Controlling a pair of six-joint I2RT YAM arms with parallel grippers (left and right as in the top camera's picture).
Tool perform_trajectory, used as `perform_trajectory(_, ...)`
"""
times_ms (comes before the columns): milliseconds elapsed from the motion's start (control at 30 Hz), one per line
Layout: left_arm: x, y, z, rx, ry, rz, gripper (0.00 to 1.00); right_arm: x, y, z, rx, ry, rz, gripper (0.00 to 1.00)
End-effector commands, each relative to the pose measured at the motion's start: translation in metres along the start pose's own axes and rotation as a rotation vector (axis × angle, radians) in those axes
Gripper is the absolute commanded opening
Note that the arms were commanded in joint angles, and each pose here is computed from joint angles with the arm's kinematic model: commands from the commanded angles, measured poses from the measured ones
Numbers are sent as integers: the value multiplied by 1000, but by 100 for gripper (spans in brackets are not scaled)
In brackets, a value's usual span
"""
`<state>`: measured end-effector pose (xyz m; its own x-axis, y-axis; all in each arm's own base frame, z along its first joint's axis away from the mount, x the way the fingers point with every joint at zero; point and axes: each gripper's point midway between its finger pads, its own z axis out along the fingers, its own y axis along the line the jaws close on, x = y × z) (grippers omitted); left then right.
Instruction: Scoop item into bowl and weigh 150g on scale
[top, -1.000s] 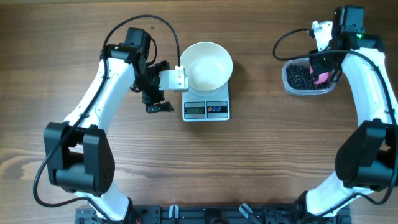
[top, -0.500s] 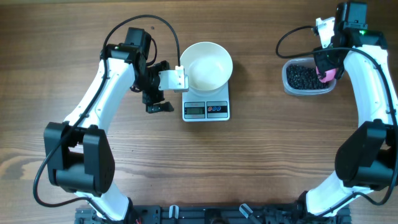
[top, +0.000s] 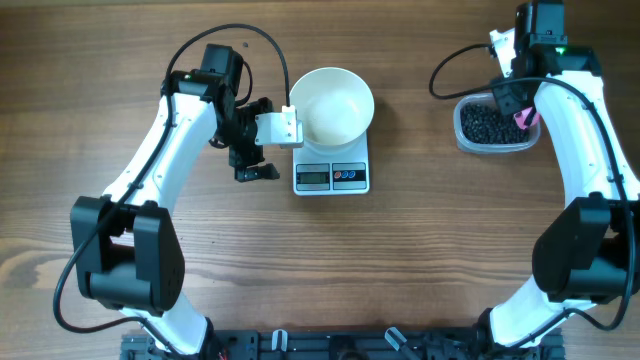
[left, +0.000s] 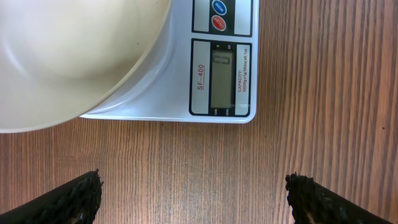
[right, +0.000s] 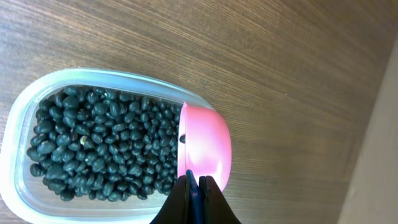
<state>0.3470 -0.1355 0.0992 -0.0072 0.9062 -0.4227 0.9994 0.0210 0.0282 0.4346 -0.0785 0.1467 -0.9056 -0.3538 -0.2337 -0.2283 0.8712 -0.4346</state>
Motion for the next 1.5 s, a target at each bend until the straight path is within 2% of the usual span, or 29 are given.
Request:
perform_trajectory(0,-6,-1,1,8,-26,-4,100,17,7,17,10,62,38,4)
perform_trajectory(100,-6,-1,1,8,-26,-4,100,33,24,37,-11,86,84,4)
perform_trajectory(267,-6,-1,1,8,-26,-4,100,18,91,33,-383,17,271,4)
perform_trajectory(367,-6,-1,1,8,-26,-4,100,9,110,23,-514,-7,332,4)
perform_trajectory(500,-6,-1,1,8,-26,-4,100,8,105,21,-598,-21,410,4)
perform_trajectory(733,-6,-1,1,8,-26,-4,100,20,42,23,-789,-137,677,4)
perform_trajectory(833,-6,-1,1,8,-26,-4,100,36,19,30,-774,-133,745,4)
perform_trajectory(1000,-6,-1,1,8,-26,-4,100,47,32,26,-807,-60,755,4)
perform_trajectory(1200,-6,-1,1,8,-26,-4,100,24,6,38,-715,-184,770,4)
perform_trajectory(1333,-6,-1,1,8,-26,-4,100,47,31,35,-775,-32,816,4)
perform_trajectory(1467,-6,-1,1,8,-26,-4,100,44,26,49,-746,-71,813,4)
